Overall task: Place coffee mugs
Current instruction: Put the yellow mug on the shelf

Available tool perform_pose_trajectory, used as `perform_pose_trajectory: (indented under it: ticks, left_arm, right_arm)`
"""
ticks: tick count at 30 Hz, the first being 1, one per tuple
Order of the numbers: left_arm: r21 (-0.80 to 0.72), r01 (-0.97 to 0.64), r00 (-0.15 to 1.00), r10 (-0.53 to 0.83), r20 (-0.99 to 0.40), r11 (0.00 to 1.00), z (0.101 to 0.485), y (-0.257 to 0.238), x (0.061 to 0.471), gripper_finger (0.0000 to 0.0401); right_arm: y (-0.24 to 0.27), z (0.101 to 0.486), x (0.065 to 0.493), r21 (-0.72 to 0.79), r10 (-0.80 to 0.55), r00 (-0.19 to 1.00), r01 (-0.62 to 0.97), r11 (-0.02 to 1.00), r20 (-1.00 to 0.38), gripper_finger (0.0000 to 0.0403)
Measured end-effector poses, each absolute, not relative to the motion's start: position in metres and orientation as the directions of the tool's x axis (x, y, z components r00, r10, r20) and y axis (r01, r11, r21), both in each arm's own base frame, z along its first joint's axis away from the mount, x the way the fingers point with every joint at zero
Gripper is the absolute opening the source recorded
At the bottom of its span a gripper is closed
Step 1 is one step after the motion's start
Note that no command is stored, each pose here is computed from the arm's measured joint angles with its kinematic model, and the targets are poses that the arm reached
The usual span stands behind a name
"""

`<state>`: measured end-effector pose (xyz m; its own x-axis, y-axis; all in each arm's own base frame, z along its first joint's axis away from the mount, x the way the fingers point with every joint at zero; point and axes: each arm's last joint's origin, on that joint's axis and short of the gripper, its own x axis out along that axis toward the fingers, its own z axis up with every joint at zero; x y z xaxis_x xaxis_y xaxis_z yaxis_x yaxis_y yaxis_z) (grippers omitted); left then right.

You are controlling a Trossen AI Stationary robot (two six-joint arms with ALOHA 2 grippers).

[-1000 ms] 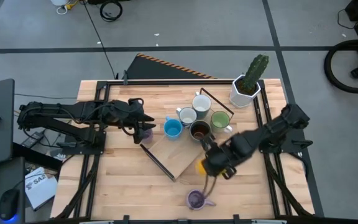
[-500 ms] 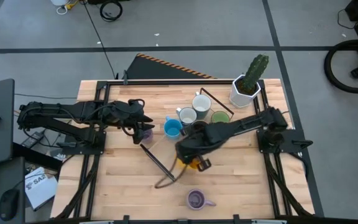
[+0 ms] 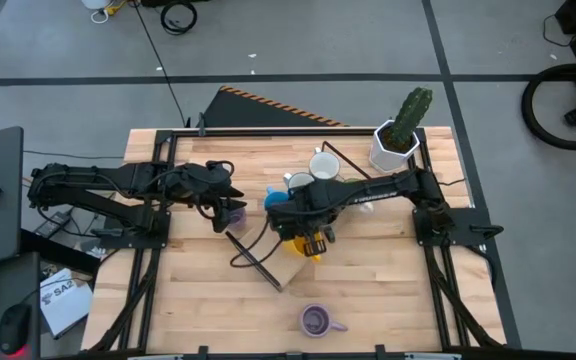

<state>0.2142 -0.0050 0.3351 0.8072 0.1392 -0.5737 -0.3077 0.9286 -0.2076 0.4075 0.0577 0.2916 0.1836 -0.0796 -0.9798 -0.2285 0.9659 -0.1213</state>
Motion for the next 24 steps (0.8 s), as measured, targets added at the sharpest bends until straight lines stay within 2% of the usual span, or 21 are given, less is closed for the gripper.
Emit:
perform_pose_trajectory:
  ticks: [4,24]
  left_arm:
    - [-0.208,-0.307,0.808,0.139,-0.572,0.929,0.335,-0.005,0.214,0.0142]
    - [-0.209,-0.307,0.808,0.139,-0.572,0.929,0.335,-0.005,0.214,0.0142]
  right_arm:
    - [0.053,0.291,0.408,-0.086,-0.047,0.172,-0.221,0.971,-0.984,0.0033]
    - [0.050,0.271,0.406,-0.096,-0.071,0.133,-0.193,0.976,-0.989,0.0040]
